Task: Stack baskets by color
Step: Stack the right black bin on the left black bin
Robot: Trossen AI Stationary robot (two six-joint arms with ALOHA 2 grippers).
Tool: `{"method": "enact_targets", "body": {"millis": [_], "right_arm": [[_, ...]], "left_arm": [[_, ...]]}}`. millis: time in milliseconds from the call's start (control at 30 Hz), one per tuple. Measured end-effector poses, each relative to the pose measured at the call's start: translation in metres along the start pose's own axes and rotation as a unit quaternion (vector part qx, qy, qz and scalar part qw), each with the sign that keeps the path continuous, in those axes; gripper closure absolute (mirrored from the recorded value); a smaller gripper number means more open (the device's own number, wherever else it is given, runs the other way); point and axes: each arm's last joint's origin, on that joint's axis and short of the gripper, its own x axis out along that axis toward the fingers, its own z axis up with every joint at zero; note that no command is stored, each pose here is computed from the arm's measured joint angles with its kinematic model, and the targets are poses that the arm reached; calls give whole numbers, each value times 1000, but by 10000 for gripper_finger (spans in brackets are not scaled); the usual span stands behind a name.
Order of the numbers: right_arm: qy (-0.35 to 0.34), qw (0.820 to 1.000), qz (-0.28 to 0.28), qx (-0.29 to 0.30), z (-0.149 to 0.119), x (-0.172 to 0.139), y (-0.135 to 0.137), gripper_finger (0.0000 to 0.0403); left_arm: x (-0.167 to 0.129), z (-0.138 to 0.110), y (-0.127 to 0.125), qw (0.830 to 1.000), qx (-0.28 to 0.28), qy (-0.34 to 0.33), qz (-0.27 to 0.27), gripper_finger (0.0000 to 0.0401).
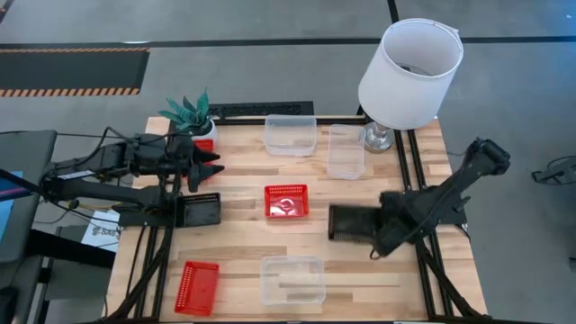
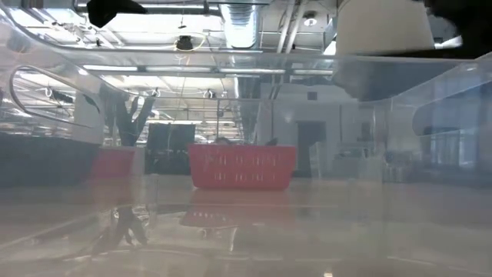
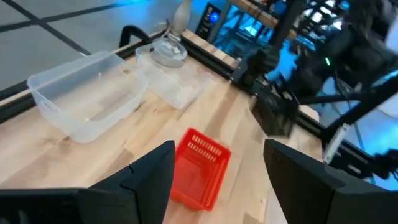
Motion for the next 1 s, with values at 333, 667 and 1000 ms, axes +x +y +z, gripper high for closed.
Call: {"method": "enact_targets", "body": {"millis": [333,667,1000], "right_arm": [[-85,972,217,7,38,24,87,397],[-32,877,479,12,50,115,202,398],[17,851,523,-37,50,159,295,398]], "left_arm": [[0,-3,-2,998,32,31,-43,168],[-13,9,-13,982,57,-19,-178,168],[-43,15,-14,964,64,-90,-240,168]]}}
